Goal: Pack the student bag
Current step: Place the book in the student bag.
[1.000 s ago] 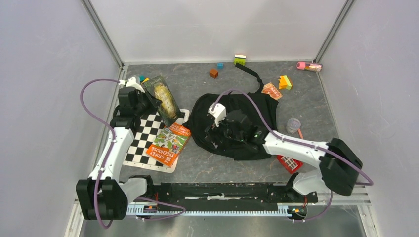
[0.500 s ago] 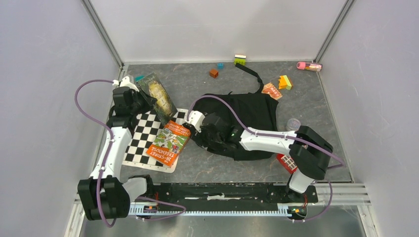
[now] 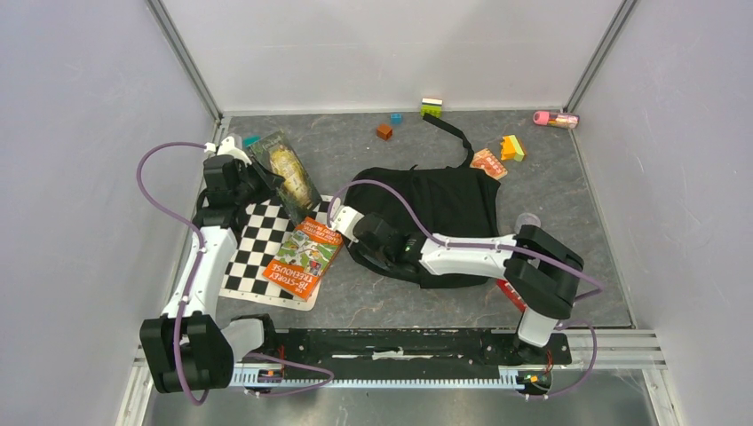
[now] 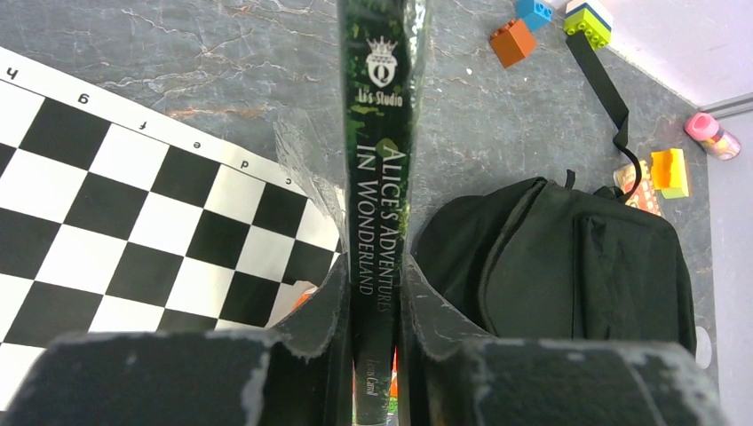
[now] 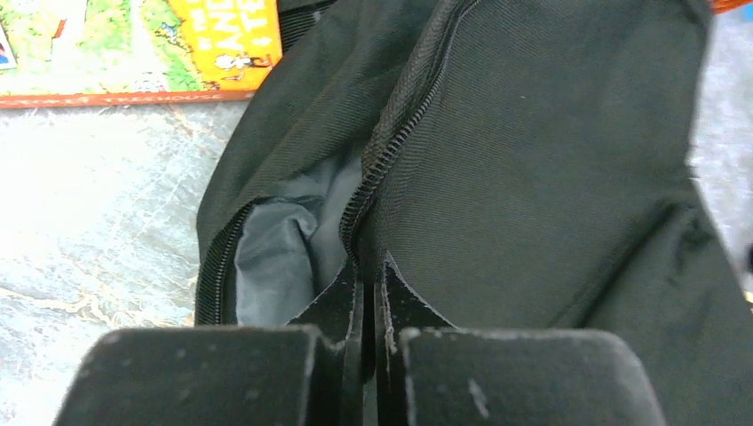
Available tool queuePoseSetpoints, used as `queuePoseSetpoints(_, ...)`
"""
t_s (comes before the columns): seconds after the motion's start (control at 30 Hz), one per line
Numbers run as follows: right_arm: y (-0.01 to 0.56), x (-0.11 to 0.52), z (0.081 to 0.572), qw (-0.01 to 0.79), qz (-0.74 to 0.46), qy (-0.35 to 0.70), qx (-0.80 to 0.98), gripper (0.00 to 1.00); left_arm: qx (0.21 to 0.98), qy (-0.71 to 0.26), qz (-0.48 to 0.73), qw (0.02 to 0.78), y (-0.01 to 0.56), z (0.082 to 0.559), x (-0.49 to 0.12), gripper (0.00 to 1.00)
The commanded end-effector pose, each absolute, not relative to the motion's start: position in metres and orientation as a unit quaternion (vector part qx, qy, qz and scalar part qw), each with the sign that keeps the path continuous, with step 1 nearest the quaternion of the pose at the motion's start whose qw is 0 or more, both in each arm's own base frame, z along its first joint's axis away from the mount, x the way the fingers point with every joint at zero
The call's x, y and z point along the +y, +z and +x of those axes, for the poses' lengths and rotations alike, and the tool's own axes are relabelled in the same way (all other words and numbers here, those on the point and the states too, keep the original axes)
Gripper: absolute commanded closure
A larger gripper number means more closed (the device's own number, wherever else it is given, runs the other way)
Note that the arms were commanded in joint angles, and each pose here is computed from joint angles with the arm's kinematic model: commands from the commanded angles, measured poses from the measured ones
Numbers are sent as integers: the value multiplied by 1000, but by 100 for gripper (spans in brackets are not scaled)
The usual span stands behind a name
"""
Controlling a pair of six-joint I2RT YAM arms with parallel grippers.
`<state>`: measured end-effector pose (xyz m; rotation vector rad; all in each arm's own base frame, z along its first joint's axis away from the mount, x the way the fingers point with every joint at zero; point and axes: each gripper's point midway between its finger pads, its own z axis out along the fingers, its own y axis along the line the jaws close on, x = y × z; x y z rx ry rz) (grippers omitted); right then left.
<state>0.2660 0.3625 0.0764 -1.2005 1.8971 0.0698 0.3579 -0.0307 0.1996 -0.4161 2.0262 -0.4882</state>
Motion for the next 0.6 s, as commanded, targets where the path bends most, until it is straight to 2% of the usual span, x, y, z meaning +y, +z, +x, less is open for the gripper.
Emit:
queuePoseSetpoints(0.0, 142, 357, 278, 534, -439, -26, 722, 100, 790, -227, -140, 552, 244, 373, -35, 98)
queuePoseSetpoints(0.3, 226, 315, 274, 588, -413, -210, 663, 100, 782, -241, -135, 559, 252, 367, -40, 98)
queuePoseSetpoints(0.57, 271, 277, 263, 601, -400, -293, 627, 100, 785, -278, -94, 546, 259, 367, -61, 98)
